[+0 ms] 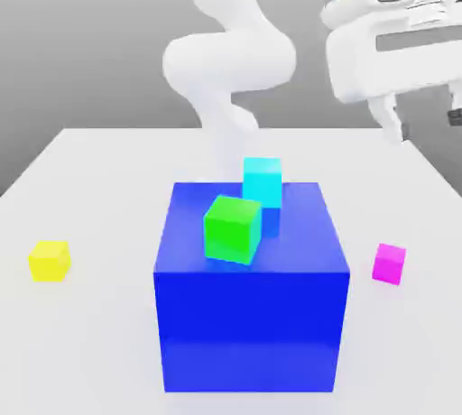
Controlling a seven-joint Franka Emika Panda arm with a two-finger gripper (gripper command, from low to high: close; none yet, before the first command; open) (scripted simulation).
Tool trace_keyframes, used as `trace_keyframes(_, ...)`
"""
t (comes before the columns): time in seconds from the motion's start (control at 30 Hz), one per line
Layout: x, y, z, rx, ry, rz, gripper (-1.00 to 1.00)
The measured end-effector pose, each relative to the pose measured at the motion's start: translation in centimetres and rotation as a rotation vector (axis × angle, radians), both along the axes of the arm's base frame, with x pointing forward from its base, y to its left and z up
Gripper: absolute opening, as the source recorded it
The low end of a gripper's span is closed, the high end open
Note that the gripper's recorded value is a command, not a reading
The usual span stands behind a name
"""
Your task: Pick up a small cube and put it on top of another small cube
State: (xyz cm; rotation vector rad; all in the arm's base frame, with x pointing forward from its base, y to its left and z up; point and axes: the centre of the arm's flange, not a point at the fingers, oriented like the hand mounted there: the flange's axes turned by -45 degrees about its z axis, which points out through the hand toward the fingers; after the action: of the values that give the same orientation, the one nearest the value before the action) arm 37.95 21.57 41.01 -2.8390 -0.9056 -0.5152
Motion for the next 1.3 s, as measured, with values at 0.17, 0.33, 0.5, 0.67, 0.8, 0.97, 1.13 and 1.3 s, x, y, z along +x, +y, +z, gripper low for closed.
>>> trace_keyframes(0.17, -4.8, 4.5, -8.2, -0.083, 0.093, 0.178, 0.00)
trace_keyframes(0.33, -11.0, 6.9, -15.7, -0.182, 0.170, 0.354, 0.00)
trace_keyframes(0.5, -17.4, 7.7, -21.8, -0.283, 0.217, 0.530, 0.00)
trace_keyframes(0.67, -17.0, 7.2, -26.2, -0.286, 0.225, 0.517, 0.00)
trace_keyframes(0.8, -17.1, 7.1, -27.9, -0.286, 0.227, 0.516, -1.00)
trace_keyframes(0.97, -17.1, 7.1, -28.0, -0.287, 0.226, 0.516, -1.00)
trace_keyframes(1.13, -17.0, 7.2, -24.2, -0.288, 0.224, 0.516, -1.00)
trace_keyframes(1.3, -13.6, 6.1, -19.7, -0.286, 0.226, 0.526, -1.00)
